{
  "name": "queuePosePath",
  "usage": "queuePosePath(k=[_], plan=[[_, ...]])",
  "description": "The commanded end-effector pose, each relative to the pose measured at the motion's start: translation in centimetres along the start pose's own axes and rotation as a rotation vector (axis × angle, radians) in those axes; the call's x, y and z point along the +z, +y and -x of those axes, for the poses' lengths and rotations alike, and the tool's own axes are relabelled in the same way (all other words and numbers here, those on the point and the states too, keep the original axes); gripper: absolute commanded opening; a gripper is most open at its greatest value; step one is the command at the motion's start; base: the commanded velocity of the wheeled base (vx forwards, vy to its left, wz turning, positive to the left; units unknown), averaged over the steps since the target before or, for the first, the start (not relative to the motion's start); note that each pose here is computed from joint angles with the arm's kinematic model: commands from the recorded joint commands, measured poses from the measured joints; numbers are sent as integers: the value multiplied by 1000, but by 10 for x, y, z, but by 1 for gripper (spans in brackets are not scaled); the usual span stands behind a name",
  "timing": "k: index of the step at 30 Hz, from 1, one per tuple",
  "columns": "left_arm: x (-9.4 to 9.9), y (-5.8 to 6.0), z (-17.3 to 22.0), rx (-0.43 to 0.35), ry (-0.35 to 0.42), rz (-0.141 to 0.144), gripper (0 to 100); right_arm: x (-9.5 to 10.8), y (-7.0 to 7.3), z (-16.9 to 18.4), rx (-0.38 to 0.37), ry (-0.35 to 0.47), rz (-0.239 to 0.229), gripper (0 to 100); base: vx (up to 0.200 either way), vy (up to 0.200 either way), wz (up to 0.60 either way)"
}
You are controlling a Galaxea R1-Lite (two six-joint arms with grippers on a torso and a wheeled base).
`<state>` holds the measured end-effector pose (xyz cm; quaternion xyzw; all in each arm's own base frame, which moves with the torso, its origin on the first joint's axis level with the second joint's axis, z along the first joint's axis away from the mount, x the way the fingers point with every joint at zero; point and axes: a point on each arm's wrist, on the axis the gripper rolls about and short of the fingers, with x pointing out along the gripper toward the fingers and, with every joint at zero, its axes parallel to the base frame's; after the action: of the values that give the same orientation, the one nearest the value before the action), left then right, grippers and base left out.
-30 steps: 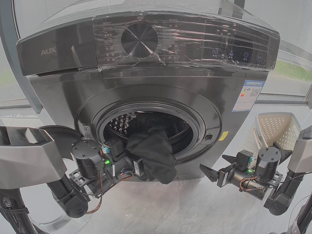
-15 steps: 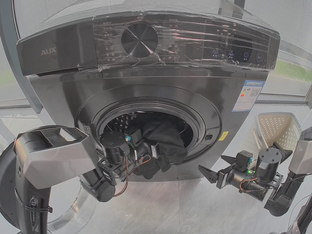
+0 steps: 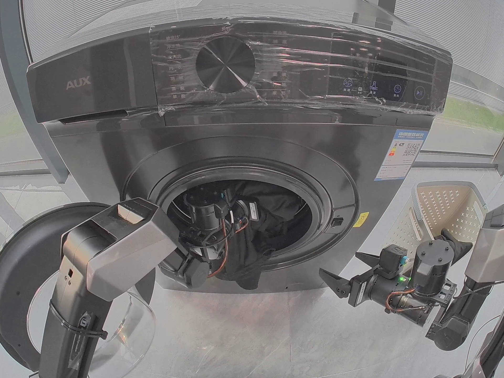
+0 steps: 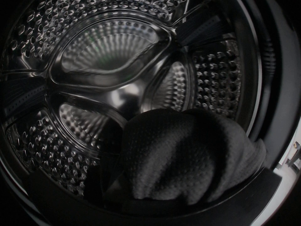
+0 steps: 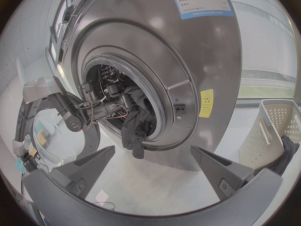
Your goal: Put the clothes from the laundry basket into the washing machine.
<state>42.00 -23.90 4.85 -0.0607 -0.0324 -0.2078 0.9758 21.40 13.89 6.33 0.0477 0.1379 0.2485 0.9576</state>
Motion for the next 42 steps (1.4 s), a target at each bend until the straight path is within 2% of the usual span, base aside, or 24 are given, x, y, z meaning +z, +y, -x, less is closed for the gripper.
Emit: queuePosePath(k=[1, 6, 15, 16, 21, 23, 25, 26, 28, 31, 32, 33, 35, 39, 42], plan=[[-17, 26, -27, 106, -16, -14, 0, -1, 0, -1, 0, 6, 1, 100, 0, 0, 0], [-10, 35, -40, 149, -59, -11, 0, -1, 0, -1, 0, 6, 1, 100, 0, 0, 0], [-9, 35, -39, 151, -59, -10, 0, -2, 0, -1, 0, 7, 1, 100, 0, 0, 0], [-8, 35, -39, 152, -62, -9, 100, -1, 0, -1, 0, 6, 1, 100, 0, 0, 0], [0, 31, -35, 144, -60, -1, 100, -1, 0, -1, 1, 1, 0, 100, 0, 0, 0], [15, 21, -17, 115, -4, -6, 100, 0, 0, -1, 1, 1, 0, 100, 0, 0, 0], [20, 12, -5, 90, 56, -11, 100, 1, 0, -1, 0, -4, 0, 100, 0, 0, 0], [19, 11, -4, 87, 62, -12, 100, 1, 0, -1, 0, -4, 0, 100, 0, 0, 0], [23, 5, 16, 55, 175, -23, 100, 0, 0, -1, 2, -3, 0, 100, 0, 0, 0], [16, 5, 32, 53, 281, -40, 100, 2, 1, 0, 3, -8, 0, 100, 0, 0, 0], [15, 4, 33, 52, 288, -41, 100, 2, 1, 0, 3, -8, 0, 100, 0, 0, 0], [8, 3, 42, 49, 349, -55, 100, 3, 1, 1, 4, -14, 0, 100, 0, 0, 0], [-2, 4, 51, 40, 410, -64, 100, 3, 1, 1, 4, -15, 0, 100, 0, 0, 0], [-14, 4, 61, 29, 472, -86, 100, 3, 2, 1, 8, -15, 1, 100, 0, 0, 0], [-21, 5, 63, 29, 492, -90, 100, 3, 3, 1, 13, -16, 2, 100, 0, 0, 0]])
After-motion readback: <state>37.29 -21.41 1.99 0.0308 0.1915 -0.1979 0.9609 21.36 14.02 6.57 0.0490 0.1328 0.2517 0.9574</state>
